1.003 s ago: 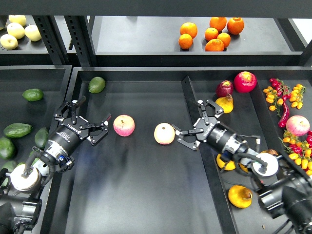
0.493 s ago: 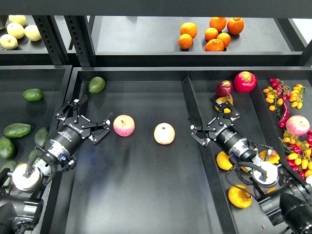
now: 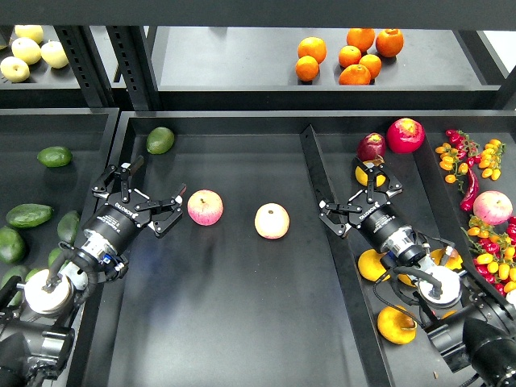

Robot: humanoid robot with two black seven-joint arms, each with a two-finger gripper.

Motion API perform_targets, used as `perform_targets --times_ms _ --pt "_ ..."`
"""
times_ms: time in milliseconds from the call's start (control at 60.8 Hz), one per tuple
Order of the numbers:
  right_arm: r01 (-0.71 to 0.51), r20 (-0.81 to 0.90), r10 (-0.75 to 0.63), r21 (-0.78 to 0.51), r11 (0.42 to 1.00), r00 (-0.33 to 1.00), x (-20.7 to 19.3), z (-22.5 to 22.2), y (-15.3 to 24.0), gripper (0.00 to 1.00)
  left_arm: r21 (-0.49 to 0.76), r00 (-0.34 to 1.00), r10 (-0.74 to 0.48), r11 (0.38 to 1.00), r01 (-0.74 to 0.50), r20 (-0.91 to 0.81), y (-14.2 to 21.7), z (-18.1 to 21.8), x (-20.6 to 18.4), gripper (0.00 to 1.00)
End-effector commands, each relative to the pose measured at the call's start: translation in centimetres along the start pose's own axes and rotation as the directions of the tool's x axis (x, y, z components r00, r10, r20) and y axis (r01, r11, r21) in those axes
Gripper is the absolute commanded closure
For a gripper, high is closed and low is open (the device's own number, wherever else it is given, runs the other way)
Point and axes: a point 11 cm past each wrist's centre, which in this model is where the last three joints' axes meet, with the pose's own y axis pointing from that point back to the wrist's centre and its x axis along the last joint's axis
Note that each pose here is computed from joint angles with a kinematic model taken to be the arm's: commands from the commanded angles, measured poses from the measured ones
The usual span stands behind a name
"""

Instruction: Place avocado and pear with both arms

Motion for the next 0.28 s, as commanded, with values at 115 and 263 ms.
perform_targets --times_ms 115,263 --pt "0.003 0.000 -0.003 -0.001 1.000 1.000 -0.09 -0.02 -0.04 0.01 0.018 1.000 -0.001 1.000 0.001 0.003 -0.18 -0.48 -0.06 0.01" --pt "0.006 0.002 -0.006 0.008 1.000 1.000 -0.17 -0.23 -0.06 0.01 0.021 1.000 -0.003 1.000 0.002 0.004 -0.19 -0.51 -0.11 0.01"
